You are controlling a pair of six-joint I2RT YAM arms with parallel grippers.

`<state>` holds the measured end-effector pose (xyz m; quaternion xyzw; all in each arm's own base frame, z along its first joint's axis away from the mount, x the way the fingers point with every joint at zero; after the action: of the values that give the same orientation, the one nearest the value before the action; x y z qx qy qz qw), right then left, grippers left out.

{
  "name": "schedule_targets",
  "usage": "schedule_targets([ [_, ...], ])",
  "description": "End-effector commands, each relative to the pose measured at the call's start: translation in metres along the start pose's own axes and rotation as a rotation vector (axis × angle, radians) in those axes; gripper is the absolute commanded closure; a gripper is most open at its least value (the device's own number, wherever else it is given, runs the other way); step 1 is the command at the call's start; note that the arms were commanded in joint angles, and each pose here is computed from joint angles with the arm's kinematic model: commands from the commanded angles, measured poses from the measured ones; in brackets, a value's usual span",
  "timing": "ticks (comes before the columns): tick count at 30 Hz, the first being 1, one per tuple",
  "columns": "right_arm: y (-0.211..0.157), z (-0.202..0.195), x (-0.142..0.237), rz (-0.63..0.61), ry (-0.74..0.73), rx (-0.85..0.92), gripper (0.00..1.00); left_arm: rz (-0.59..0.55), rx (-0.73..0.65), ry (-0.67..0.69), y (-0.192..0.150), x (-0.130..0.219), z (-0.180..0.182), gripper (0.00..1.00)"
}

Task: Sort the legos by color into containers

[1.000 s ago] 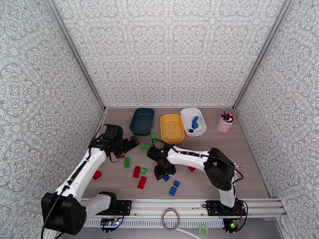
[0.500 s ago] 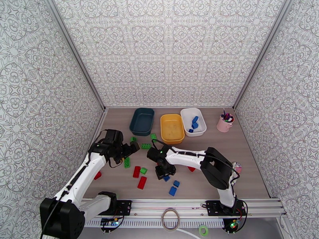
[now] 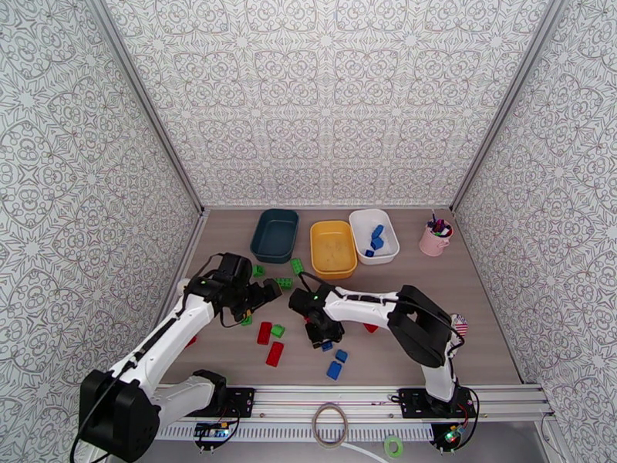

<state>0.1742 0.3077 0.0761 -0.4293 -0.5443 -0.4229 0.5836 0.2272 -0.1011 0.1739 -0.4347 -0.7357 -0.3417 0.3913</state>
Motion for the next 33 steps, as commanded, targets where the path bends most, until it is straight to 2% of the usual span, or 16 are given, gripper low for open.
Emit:
schedule_targets([
  [1,0.007,-0.015,0.005,-0.026,0.011,-0.066,0.68,-0.003,-0.007,-0.028,0.003,-0.007,-0.009,0.01],
  [6,0.023,-0.03,0.031,-0.095,0.068,-0.13,0.71,0.005,-0.07,-0.051,0.011,-0.015,-0.033,0.01],
  [18,0.087,-0.09,0.109,-0.264,0.264,-0.326,0.74,-0.019,-0.305,-0.168,0.044,-0.026,-0.13,0.01],
  [28,0.145,-0.172,0.148,-0.371,0.374,-0.591,0.76,0.005,-0.47,-0.237,0.077,-0.058,-0.212,0.01],
  [33,0.173,-0.216,0.151,-0.397,0.411,-0.732,0.77,0.026,-0.538,-0.249,0.09,-0.079,-0.252,0.01],
])
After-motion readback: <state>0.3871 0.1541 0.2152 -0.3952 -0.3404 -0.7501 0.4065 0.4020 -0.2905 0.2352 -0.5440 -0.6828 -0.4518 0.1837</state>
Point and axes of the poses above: each hand's point on the last joint's axis, 136 mm out from that joint toward the fingers, its own x axis back along the fingers, its own z axis along the line the jaws close on, y = z × x, the point moved 6 cm from there along x, back along the fingers, and after that the axes turned 2 degrees about -x, right-handed, at the moved point
